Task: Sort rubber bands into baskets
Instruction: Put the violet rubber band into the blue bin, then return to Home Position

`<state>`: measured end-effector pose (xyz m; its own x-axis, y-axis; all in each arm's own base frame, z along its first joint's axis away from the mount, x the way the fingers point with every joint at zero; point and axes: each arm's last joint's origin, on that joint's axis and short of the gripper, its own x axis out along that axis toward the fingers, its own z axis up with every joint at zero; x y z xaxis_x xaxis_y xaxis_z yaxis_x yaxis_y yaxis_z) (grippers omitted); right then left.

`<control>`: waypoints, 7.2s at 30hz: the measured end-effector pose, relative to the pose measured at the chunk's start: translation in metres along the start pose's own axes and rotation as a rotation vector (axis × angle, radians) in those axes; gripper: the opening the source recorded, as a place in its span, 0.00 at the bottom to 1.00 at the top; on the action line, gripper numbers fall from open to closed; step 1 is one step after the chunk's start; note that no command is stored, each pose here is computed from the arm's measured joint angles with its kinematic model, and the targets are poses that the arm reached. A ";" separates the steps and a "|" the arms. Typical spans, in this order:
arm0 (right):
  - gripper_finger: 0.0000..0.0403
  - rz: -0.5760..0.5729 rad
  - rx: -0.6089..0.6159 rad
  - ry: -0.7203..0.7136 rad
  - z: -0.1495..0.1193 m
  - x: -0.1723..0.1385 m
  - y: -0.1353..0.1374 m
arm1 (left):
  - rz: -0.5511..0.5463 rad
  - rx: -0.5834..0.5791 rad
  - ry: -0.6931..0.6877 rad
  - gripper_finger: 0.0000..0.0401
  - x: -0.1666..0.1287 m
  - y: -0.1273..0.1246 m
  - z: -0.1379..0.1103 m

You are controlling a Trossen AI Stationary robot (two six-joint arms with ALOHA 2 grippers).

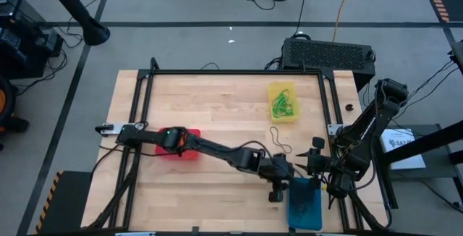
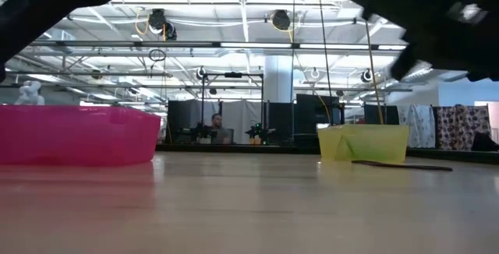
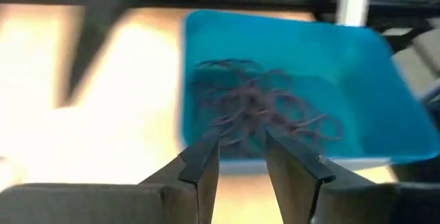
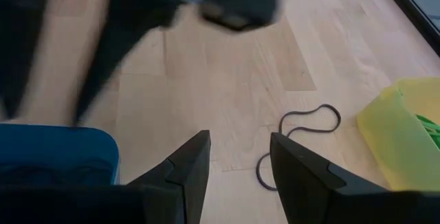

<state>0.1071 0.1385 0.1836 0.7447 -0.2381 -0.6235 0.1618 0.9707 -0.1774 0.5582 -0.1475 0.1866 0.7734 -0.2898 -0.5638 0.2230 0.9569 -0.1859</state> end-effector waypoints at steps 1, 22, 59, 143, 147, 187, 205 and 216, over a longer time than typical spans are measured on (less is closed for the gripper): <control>0.36 0.000 0.000 -0.001 0.000 0.000 0.000 | 0.023 0.001 0.017 0.30 -0.005 0.004 0.002; 0.36 -0.008 -0.084 -0.001 0.000 0.000 -0.001 | 0.208 0.090 0.216 0.31 -0.018 0.148 -0.019; 0.36 -0.038 -0.057 0.004 -0.002 0.000 -0.004 | 0.077 0.152 0.237 0.01 0.002 0.148 -0.038; 0.36 -0.230 0.195 0.085 0.013 0.007 -0.035 | 0.519 0.244 0.592 0.41 -0.205 0.002 0.040; 0.36 -0.220 0.220 0.053 0.032 0.005 -0.043 | 0.649 0.199 0.588 0.41 -0.250 0.008 0.049; 0.36 0.079 0.350 -0.675 0.039 -0.083 -0.157 | 0.898 -0.140 -0.332 0.41 -0.376 0.044 -0.201; 0.36 0.132 0.281 -0.605 -0.013 -0.001 -0.104 | 0.773 -0.287 -0.512 0.41 -0.356 0.055 -0.269; 0.36 0.131 0.282 -0.562 -0.029 0.015 -0.097 | 0.736 -0.335 -0.528 0.41 -0.350 0.057 -0.288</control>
<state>0.0836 0.0404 0.1692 0.9832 -0.1383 -0.1188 0.1532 0.9799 0.1277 0.1293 0.0033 0.1411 0.8375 0.5040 -0.2112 -0.5415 0.8174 -0.1964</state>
